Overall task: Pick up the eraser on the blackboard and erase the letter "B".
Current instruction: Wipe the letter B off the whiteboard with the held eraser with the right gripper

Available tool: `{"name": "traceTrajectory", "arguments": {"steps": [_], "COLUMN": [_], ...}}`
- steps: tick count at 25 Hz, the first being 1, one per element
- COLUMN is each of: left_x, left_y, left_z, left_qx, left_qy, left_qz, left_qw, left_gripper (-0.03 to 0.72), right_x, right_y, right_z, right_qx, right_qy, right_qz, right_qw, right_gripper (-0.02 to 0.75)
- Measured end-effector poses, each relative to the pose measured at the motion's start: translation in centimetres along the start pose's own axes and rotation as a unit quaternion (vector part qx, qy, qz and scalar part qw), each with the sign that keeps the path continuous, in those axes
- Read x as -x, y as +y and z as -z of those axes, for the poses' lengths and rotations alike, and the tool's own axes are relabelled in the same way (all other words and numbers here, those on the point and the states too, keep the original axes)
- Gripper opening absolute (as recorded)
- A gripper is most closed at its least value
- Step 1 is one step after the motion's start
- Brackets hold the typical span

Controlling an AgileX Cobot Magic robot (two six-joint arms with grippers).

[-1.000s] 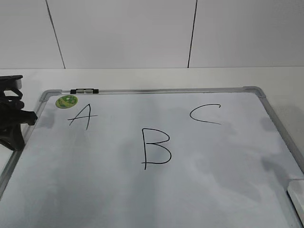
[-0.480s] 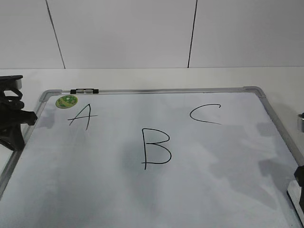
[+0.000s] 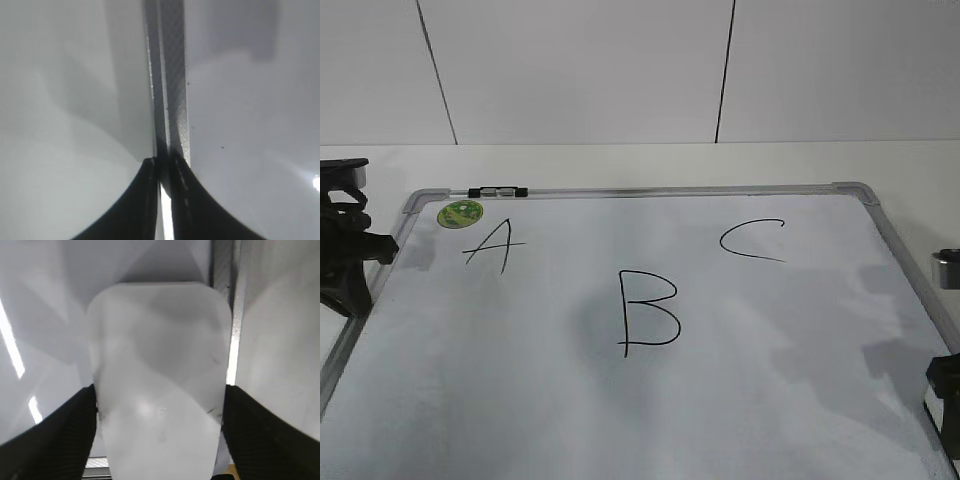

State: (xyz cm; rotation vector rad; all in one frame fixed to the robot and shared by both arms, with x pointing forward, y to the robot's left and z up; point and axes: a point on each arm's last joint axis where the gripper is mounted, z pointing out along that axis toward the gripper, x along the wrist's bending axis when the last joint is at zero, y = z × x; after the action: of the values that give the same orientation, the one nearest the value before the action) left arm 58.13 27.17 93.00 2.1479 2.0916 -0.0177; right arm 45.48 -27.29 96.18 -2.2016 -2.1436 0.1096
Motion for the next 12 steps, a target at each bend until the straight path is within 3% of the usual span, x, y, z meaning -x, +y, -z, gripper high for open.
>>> {"name": "traceTrajectory", "arguments": {"steps": [12], "left_x": [0.0], "left_y": [0.0], "left_z": [0.0], "left_qx": [0.001], "left_qy": [0.0], "left_qz": [-0.002], "left_qw": [1.0], "left_gripper": [0.036], "right_x": [-0.1], "right_y": [0.7], "right_z": [-1.9], "right_qx": [-0.042], "right_qy": [-0.005], "right_qz": [-0.002], "right_qw": [0.999], "right_gripper": [0.623]}}
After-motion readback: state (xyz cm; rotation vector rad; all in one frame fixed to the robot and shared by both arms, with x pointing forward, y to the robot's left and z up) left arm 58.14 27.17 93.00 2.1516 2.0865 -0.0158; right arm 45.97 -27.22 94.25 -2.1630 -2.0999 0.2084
